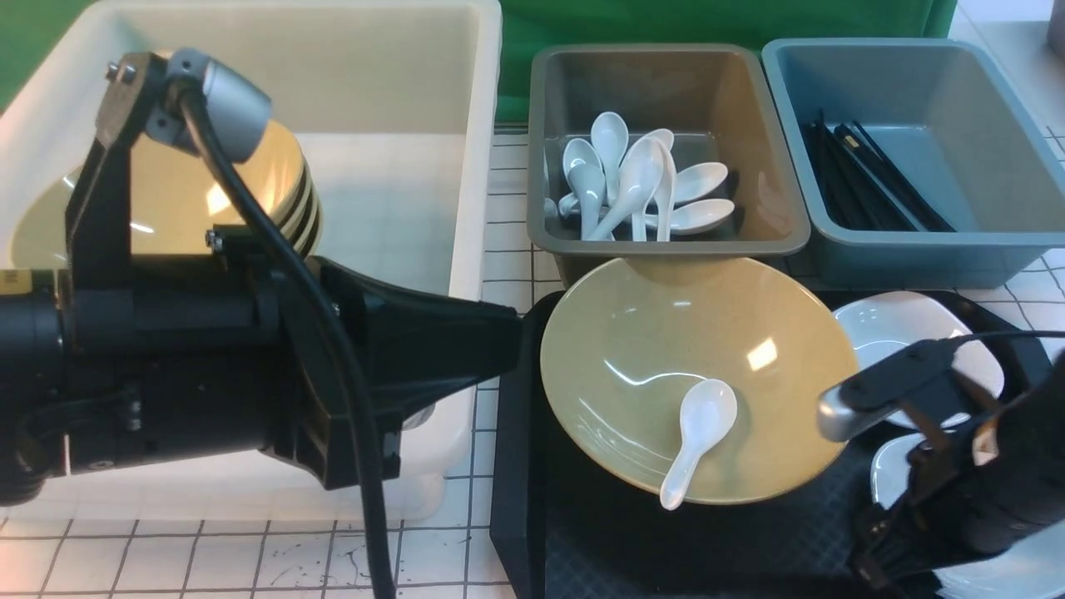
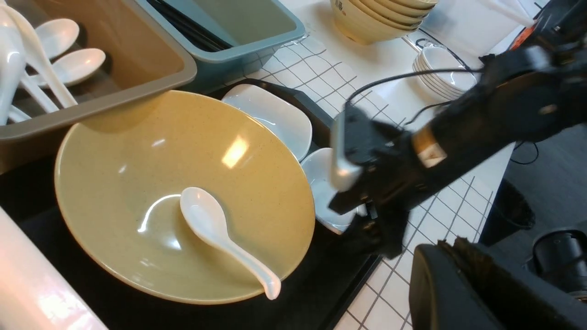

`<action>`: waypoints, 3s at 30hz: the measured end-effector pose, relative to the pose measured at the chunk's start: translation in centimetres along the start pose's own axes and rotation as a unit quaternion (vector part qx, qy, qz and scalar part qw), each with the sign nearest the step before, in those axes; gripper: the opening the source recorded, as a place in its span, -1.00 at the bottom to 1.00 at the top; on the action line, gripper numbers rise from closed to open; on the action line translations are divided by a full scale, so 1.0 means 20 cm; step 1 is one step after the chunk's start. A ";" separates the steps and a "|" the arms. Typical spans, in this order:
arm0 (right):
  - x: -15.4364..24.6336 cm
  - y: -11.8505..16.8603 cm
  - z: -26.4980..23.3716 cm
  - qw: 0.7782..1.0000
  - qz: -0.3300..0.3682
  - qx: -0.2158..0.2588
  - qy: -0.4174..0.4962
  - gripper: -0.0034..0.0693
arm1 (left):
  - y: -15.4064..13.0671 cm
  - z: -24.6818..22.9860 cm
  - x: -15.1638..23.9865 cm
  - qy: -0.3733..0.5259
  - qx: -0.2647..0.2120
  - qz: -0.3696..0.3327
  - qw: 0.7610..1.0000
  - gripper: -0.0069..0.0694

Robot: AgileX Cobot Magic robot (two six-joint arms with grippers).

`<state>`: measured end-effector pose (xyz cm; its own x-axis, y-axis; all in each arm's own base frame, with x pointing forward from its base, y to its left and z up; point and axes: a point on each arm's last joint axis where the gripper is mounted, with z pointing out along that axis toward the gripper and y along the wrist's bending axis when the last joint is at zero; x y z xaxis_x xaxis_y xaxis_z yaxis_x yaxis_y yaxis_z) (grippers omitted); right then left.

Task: On white black table put chopsticks spoon bowls plates into blue grey white boxes.
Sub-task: 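Reach for and grasp the small white dish on the black tray, then place the white bowl into the white bin on top of the stacked bowls with the right gripper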

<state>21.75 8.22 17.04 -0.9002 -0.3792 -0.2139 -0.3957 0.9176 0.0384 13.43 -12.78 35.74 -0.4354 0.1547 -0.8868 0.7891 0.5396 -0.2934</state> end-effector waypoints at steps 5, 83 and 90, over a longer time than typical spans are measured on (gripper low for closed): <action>-0.05 -0.03 0.07 1.000 -0.013 0.027 0.001 0.56 | 0.00 0.00 0.00 -0.001 0.001 0.001 1.000 -0.82; -0.91 1.36 -0.69 0.891 -0.423 0.010 -0.163 0.43 | -0.16 -0.75 0.22 -0.081 -0.256 -0.107 0.957 -0.82; -0.86 1.26 -0.99 0.897 -0.378 0.011 -0.230 0.02 | -0.19 -0.71 0.17 -0.099 -0.204 -0.093 0.970 -0.82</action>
<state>23.71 35.52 41.03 -0.2044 -0.8096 -0.5502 -0.8530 0.4230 -0.3057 2.81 -2.56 38.82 -0.4298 -0.1173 -0.8953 0.4506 0.8313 -0.3253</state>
